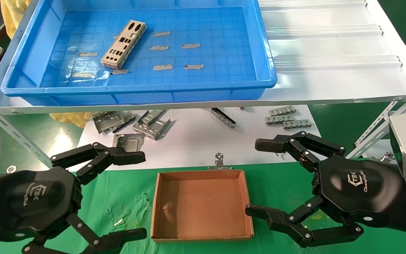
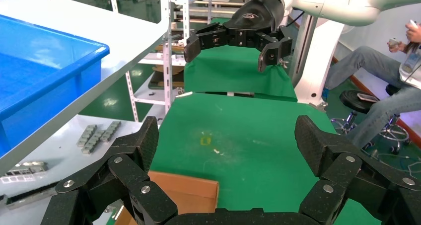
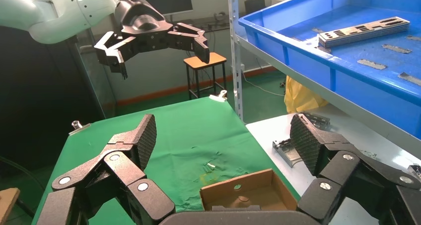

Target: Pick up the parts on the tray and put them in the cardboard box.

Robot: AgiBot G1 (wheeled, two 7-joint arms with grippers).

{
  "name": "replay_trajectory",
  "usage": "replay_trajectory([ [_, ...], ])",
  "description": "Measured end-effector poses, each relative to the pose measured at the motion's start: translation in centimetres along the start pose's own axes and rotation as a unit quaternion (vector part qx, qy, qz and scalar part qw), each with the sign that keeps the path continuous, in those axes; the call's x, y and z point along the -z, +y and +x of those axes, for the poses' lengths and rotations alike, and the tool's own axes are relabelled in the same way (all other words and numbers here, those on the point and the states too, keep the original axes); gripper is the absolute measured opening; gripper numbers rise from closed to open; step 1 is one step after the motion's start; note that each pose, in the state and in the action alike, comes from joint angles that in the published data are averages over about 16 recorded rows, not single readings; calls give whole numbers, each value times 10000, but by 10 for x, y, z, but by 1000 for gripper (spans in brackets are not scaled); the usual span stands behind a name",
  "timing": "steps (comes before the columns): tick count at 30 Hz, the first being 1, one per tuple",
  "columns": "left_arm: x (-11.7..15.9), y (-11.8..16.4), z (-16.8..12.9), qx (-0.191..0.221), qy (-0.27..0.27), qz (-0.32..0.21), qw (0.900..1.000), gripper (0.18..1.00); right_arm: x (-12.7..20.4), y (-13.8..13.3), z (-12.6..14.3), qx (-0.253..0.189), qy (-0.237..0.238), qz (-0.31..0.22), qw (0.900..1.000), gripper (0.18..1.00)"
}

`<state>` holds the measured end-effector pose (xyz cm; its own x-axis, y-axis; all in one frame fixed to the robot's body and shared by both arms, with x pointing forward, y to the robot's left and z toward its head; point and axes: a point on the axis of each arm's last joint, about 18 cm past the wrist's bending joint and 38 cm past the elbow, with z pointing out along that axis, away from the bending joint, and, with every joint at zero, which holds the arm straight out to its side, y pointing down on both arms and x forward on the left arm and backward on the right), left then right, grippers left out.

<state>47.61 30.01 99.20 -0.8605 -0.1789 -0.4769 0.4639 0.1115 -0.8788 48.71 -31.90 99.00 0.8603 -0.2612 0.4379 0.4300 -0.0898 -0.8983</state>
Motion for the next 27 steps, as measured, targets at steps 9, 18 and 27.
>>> replay_trajectory([
  [9, 0, 0, 0, 0, 0, 0, 10000, 1001, 0, 0, 0, 0, 0, 0, 10000, 1000],
  [18, 0, 0, 0, 0, 0, 0, 10000, 1001, 0, 0, 0, 0, 0, 0, 10000, 990],
  [27, 0, 0, 0, 0, 0, 0, 10000, 1001, 0, 0, 0, 0, 0, 0, 10000, 932],
])
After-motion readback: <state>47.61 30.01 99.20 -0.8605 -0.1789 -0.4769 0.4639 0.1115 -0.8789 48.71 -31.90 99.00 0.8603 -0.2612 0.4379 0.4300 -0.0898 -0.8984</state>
